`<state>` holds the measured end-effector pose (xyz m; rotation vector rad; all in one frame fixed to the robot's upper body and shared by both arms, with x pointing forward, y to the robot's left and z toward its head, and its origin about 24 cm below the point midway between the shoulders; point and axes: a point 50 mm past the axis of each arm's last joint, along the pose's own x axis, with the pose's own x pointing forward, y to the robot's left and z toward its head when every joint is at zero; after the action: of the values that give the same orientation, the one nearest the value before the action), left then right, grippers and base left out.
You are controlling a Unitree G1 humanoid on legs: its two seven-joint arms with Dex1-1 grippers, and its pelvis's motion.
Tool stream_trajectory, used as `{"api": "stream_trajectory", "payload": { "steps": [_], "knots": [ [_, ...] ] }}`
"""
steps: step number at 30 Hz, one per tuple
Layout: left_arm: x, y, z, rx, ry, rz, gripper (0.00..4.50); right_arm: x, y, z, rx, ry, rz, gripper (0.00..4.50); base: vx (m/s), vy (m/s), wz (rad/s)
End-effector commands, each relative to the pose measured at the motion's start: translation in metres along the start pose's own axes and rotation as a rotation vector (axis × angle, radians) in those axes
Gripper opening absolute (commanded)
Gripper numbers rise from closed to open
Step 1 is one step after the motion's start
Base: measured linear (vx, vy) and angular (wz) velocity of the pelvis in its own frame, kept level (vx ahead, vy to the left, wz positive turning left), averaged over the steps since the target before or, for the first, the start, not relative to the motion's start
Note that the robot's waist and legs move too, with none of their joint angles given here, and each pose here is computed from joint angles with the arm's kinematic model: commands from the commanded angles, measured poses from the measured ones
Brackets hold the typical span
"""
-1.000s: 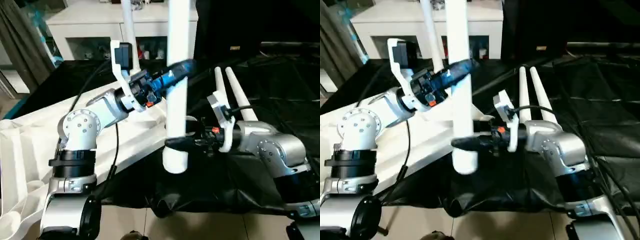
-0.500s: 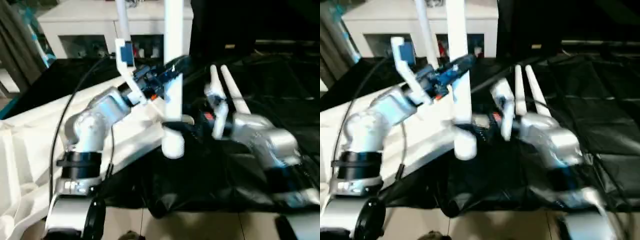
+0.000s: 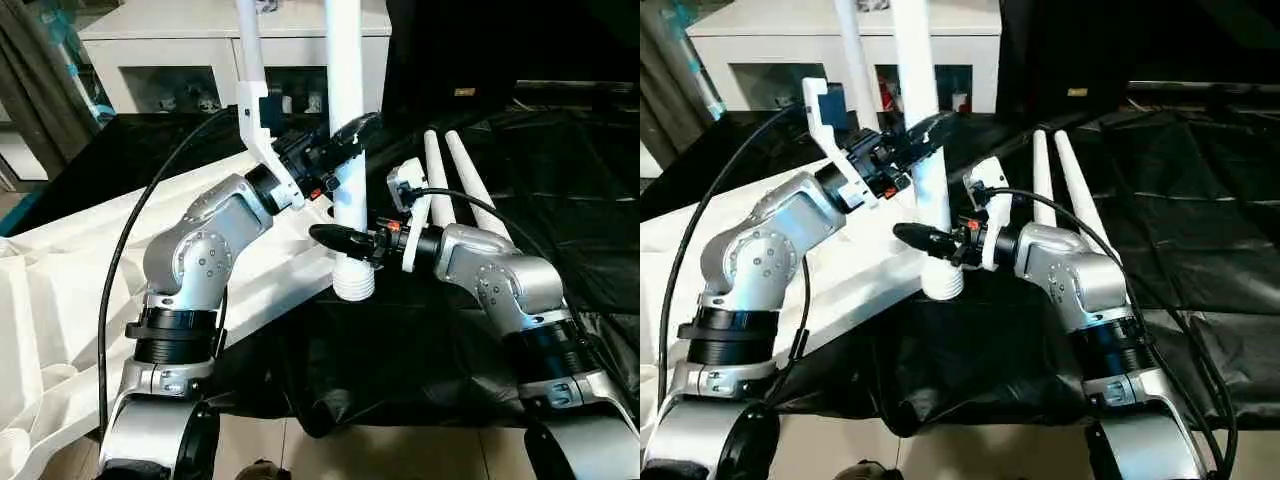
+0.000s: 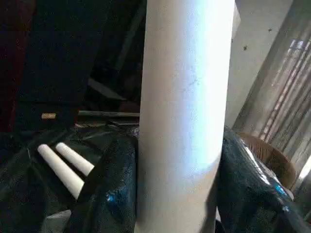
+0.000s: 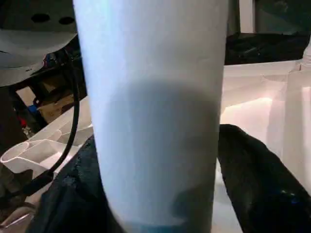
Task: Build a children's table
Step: Insert table leg to table base
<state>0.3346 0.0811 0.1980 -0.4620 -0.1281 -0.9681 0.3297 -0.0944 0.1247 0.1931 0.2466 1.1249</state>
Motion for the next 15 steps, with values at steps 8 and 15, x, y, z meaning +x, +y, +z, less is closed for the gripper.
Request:
{"api": "stream_trajectory", "payload": {
  "steps": [8, 15],
  "knots": [
    [-0.002, 0.0, 0.006, -0.016, 0.0, -0.039, 2.6, -0.014, 0.005, 0.005, 0.001, -0.028, 0.155, 2.12, 0.0, 0.0, 0.0],
    [-0.012, -0.009, -0.007, -0.088, 0.151, -0.256, 2.9, -0.036, 0.029, 0.012, 0.065, -0.009, 0.51, 1.88, 0.0, 0.0, 0.0]
  ]
}}
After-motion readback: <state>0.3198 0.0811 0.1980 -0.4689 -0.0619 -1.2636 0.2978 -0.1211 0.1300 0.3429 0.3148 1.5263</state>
